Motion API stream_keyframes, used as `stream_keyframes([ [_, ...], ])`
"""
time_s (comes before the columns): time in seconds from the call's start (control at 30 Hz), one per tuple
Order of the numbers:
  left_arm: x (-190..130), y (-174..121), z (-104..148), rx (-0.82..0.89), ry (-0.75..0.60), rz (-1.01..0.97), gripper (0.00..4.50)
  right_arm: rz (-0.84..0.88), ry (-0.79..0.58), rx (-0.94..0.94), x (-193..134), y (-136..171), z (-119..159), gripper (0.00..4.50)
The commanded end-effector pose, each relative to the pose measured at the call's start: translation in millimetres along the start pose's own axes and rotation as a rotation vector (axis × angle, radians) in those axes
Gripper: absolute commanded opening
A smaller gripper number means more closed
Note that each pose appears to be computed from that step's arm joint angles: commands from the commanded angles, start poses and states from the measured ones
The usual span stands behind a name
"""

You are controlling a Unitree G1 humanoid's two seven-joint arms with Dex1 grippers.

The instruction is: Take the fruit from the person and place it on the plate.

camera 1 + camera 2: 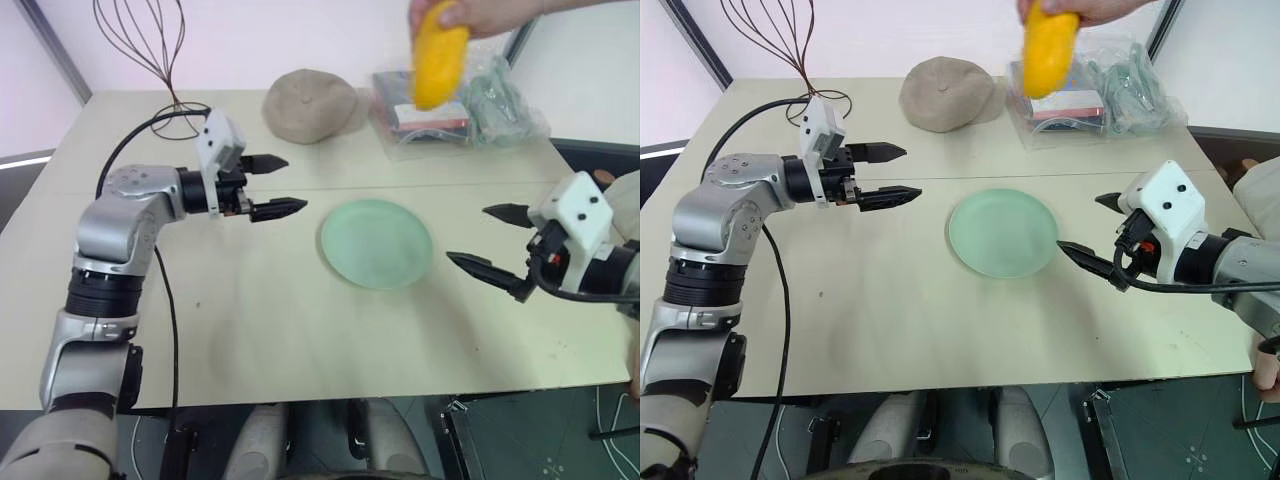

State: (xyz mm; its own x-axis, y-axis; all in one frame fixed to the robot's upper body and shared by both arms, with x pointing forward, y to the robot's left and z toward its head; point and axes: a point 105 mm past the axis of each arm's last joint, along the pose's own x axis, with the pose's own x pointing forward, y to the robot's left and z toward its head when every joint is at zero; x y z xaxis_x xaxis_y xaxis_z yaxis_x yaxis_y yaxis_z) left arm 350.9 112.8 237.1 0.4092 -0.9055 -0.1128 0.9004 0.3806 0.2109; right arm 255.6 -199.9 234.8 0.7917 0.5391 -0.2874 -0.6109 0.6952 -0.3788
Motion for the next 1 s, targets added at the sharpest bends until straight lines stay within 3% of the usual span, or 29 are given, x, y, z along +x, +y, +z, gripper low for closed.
stream_keyframes([
  [0.03,0.5,2.6,17.9,0.048,-0.045,0.008,4.47,-0.049,-0.115,-0.014,0.1,-8.4,24.8,4.5],
  [0.2,1.8,3.9,18.1,0.05,-0.05,0.012,4.47,-0.123,-0.362,0.19,9.2,-25.1,70.3,4.5],
  [0.37,2.3,4.9,18.6,0.052,-0.054,0.015,4.47,-0.072,-0.465,0.343,18.8,-17.9,99.2,4.5],
  [0.67,2.7,6.7,18.2,0.058,-0.056,0.024,4.47,-0.093,-0.44,0.452,46.9,-11.7,108.3,4.5],
  [1.0,-0.2,5.3,18.6,0.062,-0.055,0.035,4.47,-0.154,-0.432,0.45,58.6,-28.2,110.7,4.5],
])
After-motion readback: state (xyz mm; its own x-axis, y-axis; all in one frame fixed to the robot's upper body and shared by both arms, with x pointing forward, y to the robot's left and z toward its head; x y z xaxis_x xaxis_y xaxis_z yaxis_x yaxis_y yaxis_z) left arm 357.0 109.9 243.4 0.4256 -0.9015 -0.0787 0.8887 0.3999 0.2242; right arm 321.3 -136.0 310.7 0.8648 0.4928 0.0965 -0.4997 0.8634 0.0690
